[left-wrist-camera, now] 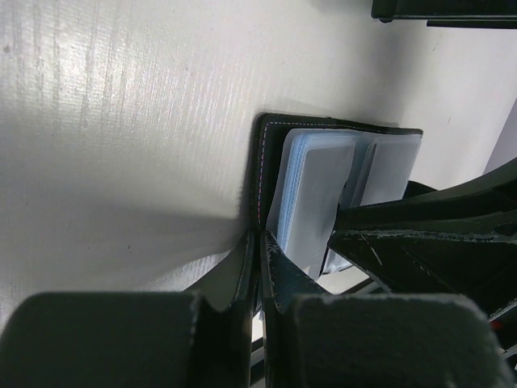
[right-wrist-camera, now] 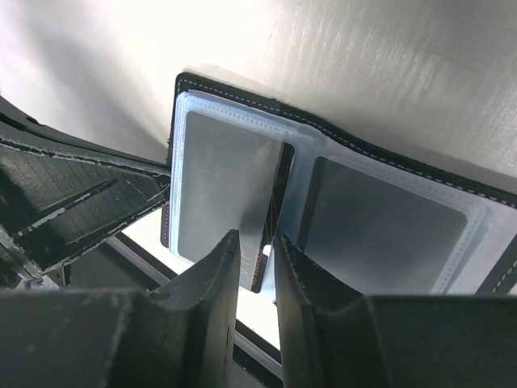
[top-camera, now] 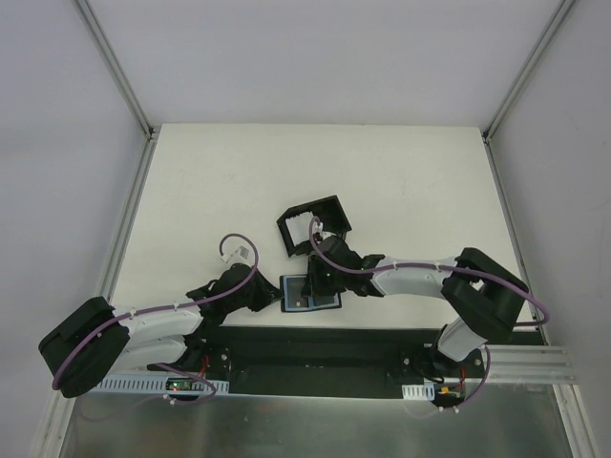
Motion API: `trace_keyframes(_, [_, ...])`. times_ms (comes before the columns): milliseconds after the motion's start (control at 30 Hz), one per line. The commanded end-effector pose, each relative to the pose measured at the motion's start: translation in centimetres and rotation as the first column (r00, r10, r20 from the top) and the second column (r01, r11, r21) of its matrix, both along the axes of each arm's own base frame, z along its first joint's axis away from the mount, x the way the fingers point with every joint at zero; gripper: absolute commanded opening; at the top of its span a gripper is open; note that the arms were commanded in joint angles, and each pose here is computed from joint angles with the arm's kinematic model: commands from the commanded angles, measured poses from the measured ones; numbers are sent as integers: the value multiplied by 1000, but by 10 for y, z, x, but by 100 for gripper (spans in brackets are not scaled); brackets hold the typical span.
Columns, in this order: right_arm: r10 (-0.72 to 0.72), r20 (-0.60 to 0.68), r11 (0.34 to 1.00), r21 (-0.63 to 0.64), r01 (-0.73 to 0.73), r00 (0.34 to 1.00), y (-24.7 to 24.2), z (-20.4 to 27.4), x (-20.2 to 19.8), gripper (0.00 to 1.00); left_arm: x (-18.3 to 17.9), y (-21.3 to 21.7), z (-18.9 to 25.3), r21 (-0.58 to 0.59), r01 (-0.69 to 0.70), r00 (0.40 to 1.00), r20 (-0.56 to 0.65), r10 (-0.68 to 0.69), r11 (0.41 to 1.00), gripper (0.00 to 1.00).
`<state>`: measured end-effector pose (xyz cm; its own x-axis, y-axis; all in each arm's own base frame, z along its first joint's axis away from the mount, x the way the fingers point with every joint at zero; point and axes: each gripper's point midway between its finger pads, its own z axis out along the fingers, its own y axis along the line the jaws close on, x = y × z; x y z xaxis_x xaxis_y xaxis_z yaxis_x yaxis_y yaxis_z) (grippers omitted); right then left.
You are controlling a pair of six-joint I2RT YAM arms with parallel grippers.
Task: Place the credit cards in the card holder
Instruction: Insert the credit card into the card holder.
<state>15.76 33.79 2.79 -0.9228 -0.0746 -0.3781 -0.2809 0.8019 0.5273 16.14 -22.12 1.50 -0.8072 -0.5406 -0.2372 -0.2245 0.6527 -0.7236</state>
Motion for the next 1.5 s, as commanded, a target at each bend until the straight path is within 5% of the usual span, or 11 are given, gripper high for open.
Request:
trace_keyframes(0, [60,22,996,57,-61,998,22,19,-1,26,-7,13,-17,74,5,999,-34,-2,997,0])
trace_keyframes(333, [61,180,993,-110,-41,982,-15,32,13,50,-8,13,-12,78,26,1000,-6,-26,997,0])
trace_keyframes(867, [162,180,983,-112,-144,970,12,31,-12,52,-8,12,-5,88,65,998,16,-67,994,0])
trace_keyframes(1467, [372,281,895,-361,-262,884,16,19,-36,64,-6,12,-1,90,51,999,12,-53,995,0])
